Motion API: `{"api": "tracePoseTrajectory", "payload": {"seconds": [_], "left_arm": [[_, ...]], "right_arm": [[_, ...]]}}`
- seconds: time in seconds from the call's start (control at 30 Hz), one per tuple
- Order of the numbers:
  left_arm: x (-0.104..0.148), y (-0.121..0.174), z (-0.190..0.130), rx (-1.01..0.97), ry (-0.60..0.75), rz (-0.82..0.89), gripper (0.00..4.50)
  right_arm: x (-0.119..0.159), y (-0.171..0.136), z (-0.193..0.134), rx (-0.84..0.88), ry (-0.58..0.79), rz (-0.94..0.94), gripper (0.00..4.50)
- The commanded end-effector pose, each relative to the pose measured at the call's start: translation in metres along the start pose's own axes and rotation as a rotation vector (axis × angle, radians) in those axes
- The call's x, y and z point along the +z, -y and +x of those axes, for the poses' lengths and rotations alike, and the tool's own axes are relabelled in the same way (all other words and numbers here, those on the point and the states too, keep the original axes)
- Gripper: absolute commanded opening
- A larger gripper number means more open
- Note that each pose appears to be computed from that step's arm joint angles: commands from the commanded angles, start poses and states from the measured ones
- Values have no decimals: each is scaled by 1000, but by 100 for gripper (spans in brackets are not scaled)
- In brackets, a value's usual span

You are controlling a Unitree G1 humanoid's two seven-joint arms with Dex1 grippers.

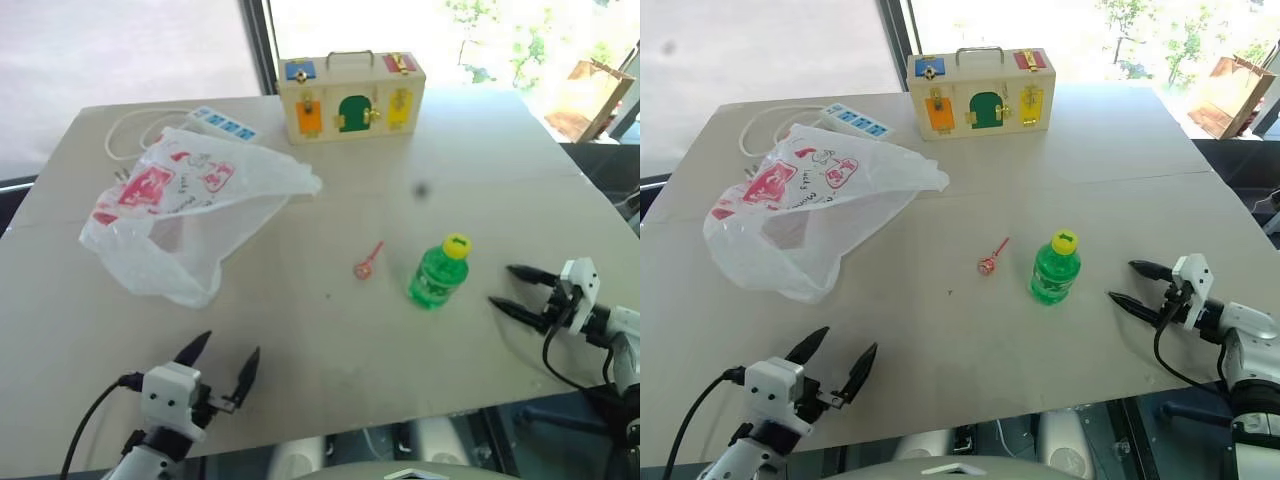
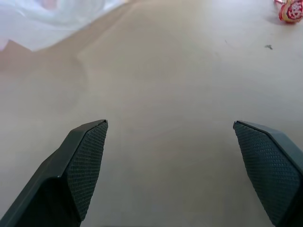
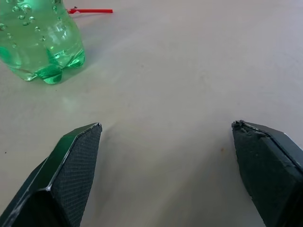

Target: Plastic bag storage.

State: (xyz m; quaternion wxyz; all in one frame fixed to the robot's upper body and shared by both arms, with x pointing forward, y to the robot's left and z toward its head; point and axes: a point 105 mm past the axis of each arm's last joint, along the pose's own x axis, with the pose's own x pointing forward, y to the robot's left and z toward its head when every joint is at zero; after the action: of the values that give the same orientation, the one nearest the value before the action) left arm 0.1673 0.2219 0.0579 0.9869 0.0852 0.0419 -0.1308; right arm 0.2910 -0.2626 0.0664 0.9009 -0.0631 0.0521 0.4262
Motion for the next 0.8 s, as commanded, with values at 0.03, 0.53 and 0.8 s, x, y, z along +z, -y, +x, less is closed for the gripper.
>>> {"api": "tracePoseTrajectory", "payload": {"seconds": [0.03,0.53,0.8], "left_arm": [[7,-4,1,-11,23,21,450],[30,-19,5,91,-3,65,450],[67,-18,-1,198,57,189,450]], "right_arm": [[7,-1,6,-1,40,-28,444],[38,-72,17,240,110,-19,444],[73,-153,26,523,125,-3,444]]}}
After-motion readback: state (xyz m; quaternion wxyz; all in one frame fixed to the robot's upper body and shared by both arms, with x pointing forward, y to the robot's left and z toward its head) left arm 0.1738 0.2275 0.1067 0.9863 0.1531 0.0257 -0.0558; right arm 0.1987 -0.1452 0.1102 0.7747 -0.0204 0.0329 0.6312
